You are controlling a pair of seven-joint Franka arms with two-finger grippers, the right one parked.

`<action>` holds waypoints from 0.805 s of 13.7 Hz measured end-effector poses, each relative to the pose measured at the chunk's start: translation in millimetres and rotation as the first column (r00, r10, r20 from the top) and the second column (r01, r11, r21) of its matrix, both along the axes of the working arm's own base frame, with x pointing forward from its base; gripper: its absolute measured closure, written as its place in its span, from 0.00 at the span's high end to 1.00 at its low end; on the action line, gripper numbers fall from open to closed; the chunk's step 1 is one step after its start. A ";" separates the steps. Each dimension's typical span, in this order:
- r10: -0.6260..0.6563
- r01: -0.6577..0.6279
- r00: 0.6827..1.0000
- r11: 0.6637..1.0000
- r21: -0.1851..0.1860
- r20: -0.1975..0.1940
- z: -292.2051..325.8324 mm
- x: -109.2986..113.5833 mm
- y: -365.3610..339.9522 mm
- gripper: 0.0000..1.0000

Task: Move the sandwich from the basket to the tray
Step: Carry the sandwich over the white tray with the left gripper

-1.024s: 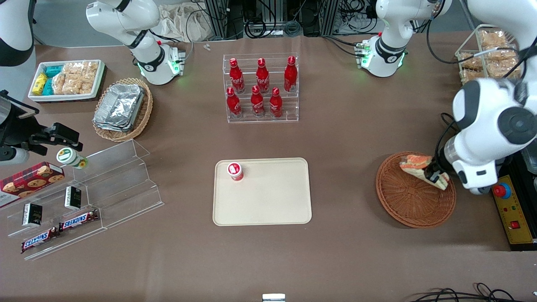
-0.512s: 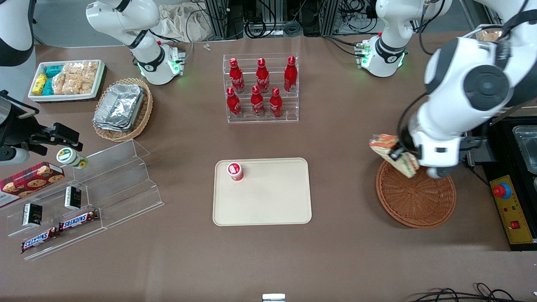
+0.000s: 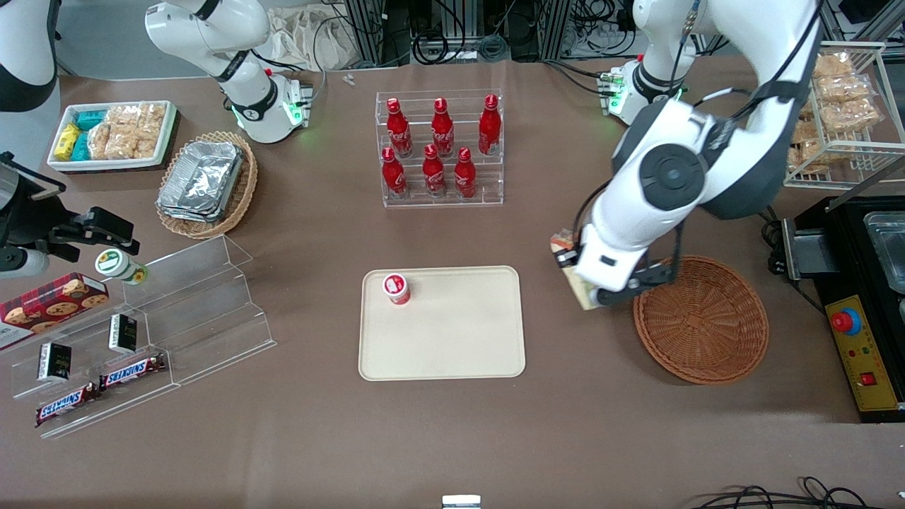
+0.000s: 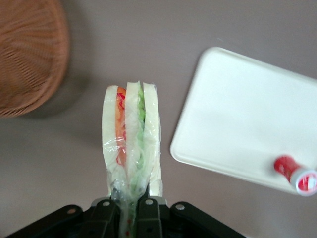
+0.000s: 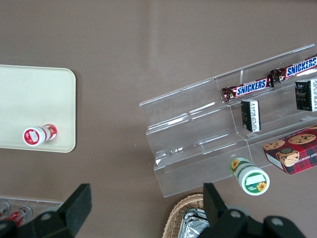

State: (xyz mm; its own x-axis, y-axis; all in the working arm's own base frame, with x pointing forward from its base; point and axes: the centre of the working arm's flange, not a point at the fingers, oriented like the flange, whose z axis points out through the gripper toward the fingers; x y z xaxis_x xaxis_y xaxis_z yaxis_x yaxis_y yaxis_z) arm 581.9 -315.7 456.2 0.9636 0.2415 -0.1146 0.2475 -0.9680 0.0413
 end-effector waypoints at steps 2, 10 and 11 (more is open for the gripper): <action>-0.080 0.081 0.996 0.996 -0.028 0.037 -9.8 -0.7 -32.1 0.15; -0.253 0.253 0.963 0.967 0.018 0.094 -148.7 0.5 -98.3 0.15; -0.269 0.268 0.958 0.963 0.023 0.096 -166.2 0.1 -102.2 0.15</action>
